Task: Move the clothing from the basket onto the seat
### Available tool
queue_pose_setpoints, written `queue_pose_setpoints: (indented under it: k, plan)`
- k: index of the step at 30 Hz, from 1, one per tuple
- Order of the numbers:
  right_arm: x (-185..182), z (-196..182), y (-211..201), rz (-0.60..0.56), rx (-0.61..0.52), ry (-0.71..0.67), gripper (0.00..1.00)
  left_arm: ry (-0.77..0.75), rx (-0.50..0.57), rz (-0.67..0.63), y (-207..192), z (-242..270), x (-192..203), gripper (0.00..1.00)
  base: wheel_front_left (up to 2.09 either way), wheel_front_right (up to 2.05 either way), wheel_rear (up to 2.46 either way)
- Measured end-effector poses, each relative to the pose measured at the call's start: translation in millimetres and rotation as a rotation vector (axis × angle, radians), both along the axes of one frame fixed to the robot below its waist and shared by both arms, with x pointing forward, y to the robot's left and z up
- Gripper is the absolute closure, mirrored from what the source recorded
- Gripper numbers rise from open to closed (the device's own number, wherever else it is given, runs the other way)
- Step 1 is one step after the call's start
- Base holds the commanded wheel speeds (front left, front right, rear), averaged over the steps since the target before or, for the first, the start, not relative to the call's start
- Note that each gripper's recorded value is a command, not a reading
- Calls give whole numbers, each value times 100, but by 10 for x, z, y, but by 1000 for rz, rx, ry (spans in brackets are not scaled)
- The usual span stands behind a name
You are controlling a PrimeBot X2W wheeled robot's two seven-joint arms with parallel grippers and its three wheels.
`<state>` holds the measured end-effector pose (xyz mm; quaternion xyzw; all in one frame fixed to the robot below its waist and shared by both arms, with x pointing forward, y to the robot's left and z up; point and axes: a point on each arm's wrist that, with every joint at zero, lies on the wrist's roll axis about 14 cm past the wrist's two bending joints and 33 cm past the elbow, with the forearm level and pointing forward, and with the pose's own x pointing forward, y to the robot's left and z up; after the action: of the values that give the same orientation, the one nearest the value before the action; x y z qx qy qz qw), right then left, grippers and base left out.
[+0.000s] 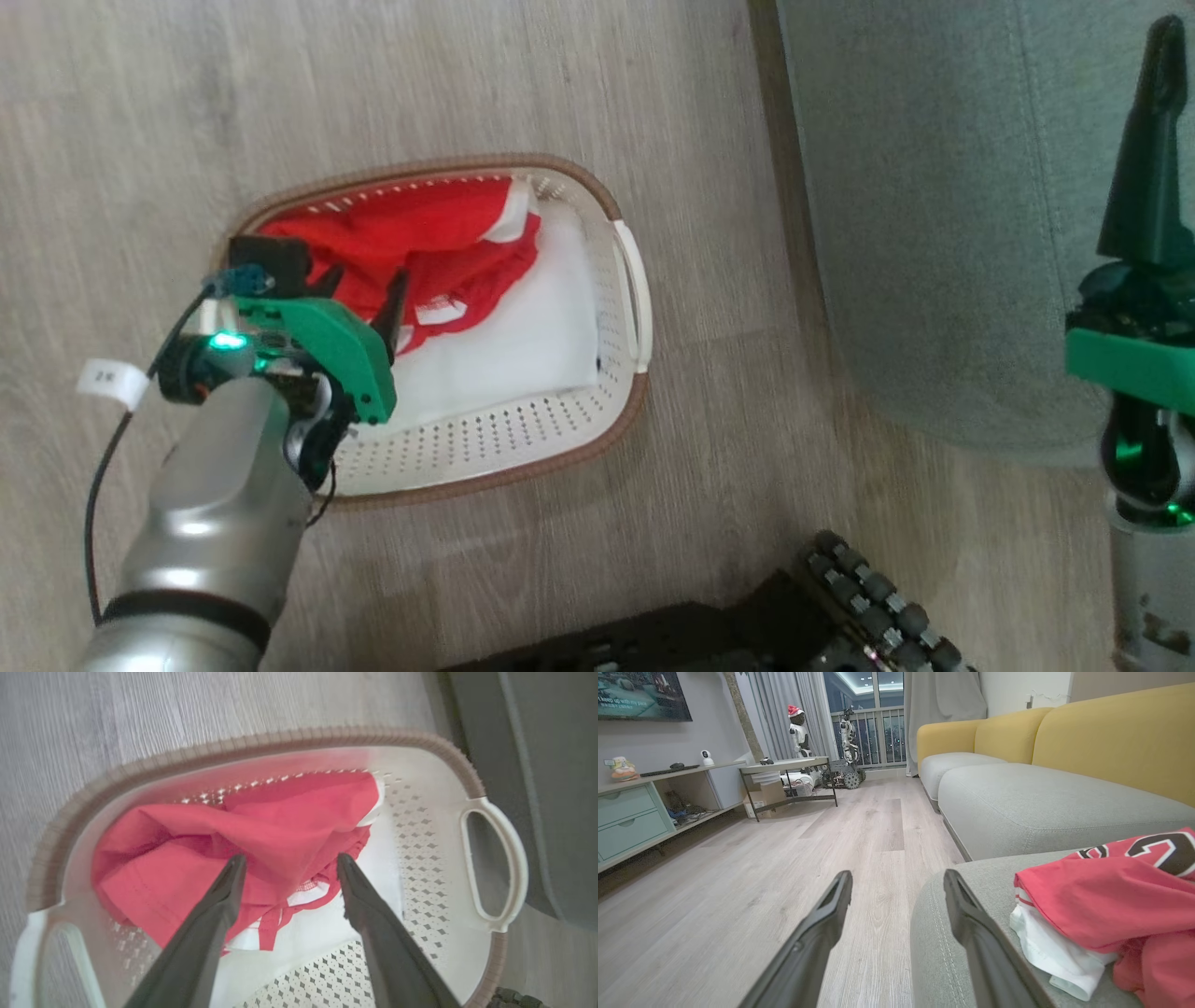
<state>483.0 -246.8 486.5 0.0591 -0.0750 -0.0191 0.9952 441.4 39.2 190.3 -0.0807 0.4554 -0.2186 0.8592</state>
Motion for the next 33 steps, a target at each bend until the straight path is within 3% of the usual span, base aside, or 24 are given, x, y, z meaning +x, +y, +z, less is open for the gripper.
queue_pose_setpoints:
  k: [6,16,22,24,26,27,28,33]
  plan:
    - [85,-179,-16,-7,-14,31,0,137,17,-49,-116,-349,-98,0,0,0,0]
    - [205,-396,-12,-13,-21,63,0,187,35,-142,-320,-733,32,0,0,0,0]
    - [175,-493,-56,-34,-29,95,0,261,66,-255,-445,-964,-220,1,0,0,0]
    - [178,-479,-66,-36,-33,91,0,279,69,-267,-462,-987,-271,42,0,0,0]
    - [173,-474,-69,-38,-33,91,0,286,67,-270,-471,-989,-293,65,0,0,0]
    - [172,-472,-70,-38,-32,91,0,287,68,-270,-469,-989,-295,93,0,0,0]
    - [172,-471,-70,-39,-32,91,0,285,68,-272,-469,-984,-295,100,0,0,0]
    - [174,-458,-62,-37,-27,87,0,263,60,-272,-475,-940,-269,100,0,0,0]
